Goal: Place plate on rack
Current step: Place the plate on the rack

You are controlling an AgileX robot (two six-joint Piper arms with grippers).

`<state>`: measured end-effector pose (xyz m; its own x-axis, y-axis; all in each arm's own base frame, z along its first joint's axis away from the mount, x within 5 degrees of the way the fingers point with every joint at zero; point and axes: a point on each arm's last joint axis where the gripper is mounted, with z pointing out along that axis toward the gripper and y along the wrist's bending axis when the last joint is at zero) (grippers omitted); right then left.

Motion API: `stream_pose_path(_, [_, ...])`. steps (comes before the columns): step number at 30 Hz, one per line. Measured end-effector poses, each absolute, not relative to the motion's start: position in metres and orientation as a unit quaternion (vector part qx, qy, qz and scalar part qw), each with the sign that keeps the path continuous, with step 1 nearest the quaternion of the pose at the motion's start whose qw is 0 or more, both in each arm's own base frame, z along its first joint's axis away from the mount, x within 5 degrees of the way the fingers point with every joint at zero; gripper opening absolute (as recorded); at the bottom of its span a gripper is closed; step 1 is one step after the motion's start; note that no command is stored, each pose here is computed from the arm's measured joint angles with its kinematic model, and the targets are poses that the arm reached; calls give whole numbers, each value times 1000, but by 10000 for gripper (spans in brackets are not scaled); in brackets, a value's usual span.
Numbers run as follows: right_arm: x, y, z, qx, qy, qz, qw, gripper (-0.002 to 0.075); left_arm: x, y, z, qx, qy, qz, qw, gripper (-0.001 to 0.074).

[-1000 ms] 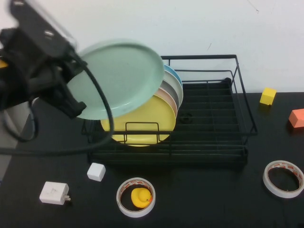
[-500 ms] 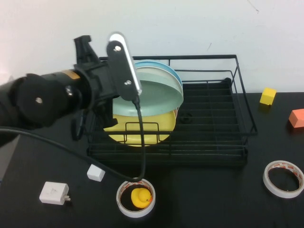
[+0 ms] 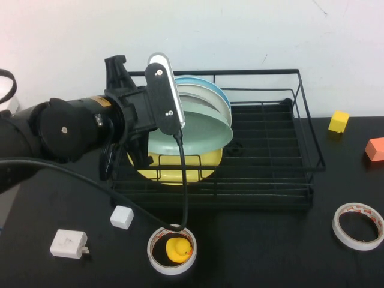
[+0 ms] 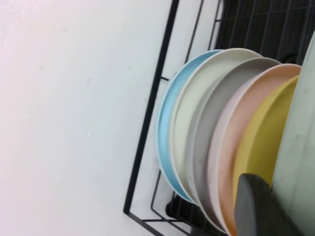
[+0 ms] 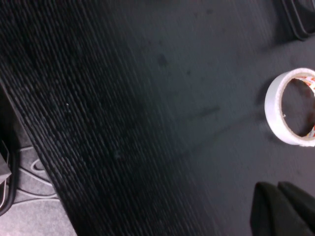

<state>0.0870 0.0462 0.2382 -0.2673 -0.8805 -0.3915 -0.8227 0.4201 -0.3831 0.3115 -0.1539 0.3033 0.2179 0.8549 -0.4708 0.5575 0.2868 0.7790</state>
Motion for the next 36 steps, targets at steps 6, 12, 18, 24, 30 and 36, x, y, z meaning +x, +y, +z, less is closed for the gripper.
stream_pose_path(6, [87, 46, 238, -535, 794, -52, 282, -2, 317, -156, 296, 579, 613, 144, 517, 73])
stream_pose_path(12, [87, 46, 238, -535, 795, -52, 282, -2, 320, -157, 288, 577, 623, 135, 510, 73])
stream_pose_path(18, [87, 46, 238, -535, 794, -52, 284, -2, 322, -158, 285, 568, 635, 124, 510, 73])
stream_pose_path(24, [88, 47, 239, -534, 792, -52, 292, -2, 326, -160, 274, 570, 641, 122, 499, 73])
stream_pose_path(30, [89, 47, 239, -534, 791, -52, 294, -2, 332, -162, 264, 570, 647, 124, 492, 73])
stream_pose_path(36, [89, 47, 239, -534, 791, -52, 295, -2, 335, -163, 257, 570, 650, 125, 486, 73])
